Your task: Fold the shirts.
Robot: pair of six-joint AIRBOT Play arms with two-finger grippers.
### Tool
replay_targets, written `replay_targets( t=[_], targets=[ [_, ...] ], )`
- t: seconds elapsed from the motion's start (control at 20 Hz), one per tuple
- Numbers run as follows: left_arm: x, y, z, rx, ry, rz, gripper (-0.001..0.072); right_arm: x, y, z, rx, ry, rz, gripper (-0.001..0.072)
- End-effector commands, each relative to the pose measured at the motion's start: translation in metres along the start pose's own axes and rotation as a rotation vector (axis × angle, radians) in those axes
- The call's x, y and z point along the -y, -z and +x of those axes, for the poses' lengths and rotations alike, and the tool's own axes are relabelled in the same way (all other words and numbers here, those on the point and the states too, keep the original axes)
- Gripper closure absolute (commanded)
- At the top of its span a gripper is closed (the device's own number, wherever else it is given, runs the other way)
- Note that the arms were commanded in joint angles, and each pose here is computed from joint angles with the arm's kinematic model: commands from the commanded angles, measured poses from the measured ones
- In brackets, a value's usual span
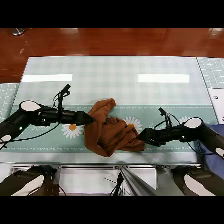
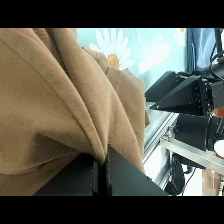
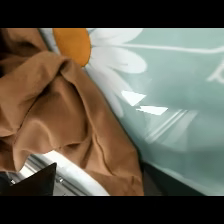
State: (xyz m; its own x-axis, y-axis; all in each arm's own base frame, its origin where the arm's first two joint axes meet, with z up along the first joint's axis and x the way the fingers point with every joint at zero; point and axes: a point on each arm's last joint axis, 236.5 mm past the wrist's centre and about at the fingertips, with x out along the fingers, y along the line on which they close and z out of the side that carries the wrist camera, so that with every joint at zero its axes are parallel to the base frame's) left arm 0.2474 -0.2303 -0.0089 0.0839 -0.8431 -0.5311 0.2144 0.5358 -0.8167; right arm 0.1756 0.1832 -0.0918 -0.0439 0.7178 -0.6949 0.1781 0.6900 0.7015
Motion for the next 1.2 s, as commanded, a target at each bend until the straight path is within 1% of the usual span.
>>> replay_targets(
  t=[0.0,0.3,0.55,0.6,0.7,0.75,0.9,1.0,1.1,1.15],
  targets=[
    [0.0,0.0,0.0,0.0,0.0,0.001,0.0682,0.0,0.001,0.003,-0.015,-0.01,-0.002,0.011],
    [0.0,0.0,0.0,0.0,0.0,0.001,0.0681,-0.002,0.001,0.003,-0.013,-0.017,0.003,0.0111],
    [0.0,0.0,0.0,0.0,0.0,0.001,0.0682,-0.011,0.015,0.023,-0.046,0.02,-0.068,0.0112],
    [0.0,0.0,0.0,0.0,0.0,0.001,0.0681,-0.011,0.016,0.023,-0.048,0.022,-0.071,0.0239],
    [0.0,0.0,0.0,0.0,0.001,0.001,0.0682,-0.012,0.017,0.023,-0.055,0.019,-0.073,0.0527],
    [0.0,0.0,0.0,0.0,0.001,0.001,0.0682,-0.013,0.018,0.023,-0.059,0.016,-0.088,0.0683],
    [0.001,-0.001,0.0,0.001,0.001,0.003,0.0681,-0.019,0.016,0.02,-0.065,0.007,-0.123,0.0683],
    [0.01,-0.017,-0.01,0.03,0.012,0.029,0.0682,-0.044,0.001,0.003,-0.07,0.007,-0.226,0.0683],
    [0.043,-0.062,-0.044,0.128,0.062,0.107,0.0682,-0.082,-0.039,-0.039,-0.005,0.042,-0.34,0.0684],
    [0.071,-0.095,-0.073,0.219,0.093,0.174,0.0683,-0.109,-0.069,-0.075,0.08,0.079,-0.408,0.0684]
  ],
)
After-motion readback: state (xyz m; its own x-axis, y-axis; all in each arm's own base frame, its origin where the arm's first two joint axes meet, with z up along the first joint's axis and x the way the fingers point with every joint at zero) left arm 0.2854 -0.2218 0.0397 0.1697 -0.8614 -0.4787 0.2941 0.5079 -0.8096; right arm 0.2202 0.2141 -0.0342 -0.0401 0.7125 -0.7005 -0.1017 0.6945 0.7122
